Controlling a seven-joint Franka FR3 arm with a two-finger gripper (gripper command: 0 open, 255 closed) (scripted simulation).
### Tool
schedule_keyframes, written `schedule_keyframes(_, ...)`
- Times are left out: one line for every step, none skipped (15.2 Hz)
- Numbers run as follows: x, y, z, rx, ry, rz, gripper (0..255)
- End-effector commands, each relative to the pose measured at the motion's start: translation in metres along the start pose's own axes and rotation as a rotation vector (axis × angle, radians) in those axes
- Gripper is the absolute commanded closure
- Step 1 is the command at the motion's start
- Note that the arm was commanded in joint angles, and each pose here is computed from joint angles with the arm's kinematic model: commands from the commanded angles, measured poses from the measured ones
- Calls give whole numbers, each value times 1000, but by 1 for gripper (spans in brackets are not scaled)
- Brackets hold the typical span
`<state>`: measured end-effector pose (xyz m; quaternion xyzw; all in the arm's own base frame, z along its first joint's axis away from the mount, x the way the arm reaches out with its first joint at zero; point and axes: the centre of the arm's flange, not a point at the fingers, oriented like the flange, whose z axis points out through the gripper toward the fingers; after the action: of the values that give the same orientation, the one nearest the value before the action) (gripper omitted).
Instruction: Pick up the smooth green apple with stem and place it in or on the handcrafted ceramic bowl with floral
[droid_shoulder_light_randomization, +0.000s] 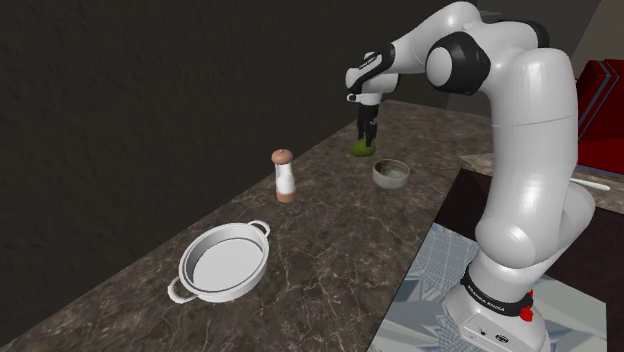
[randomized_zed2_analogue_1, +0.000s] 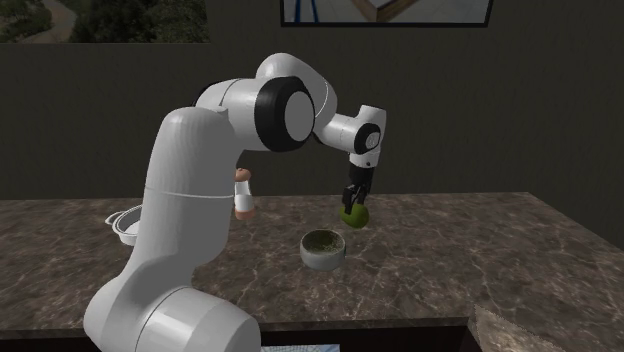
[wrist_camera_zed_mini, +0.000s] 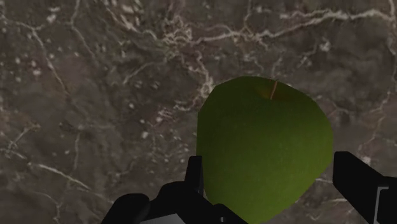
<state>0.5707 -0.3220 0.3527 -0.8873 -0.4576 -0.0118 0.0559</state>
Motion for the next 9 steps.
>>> schedule_keyframes(0,-1,-9,0,0,0,255)
schedule_keyframes(1,-1,-15,0,0,0,255)
schedule_keyframes(1,-2,-20,0,0,0,255)
schedule_keyframes(1,-2,-25,0,0,0,255)
schedule_keyframes(2,-2,-30,0,0,0,255)
schedule_keyframes(2,-3,-36,0,0,0,255)
schedule_keyframes(3,-3,-41,0,0,0,255)
schedule_keyframes(3,-4,-46,0,0,0,255)
schedule_keyframes(3,-4,-51,0,0,0,255)
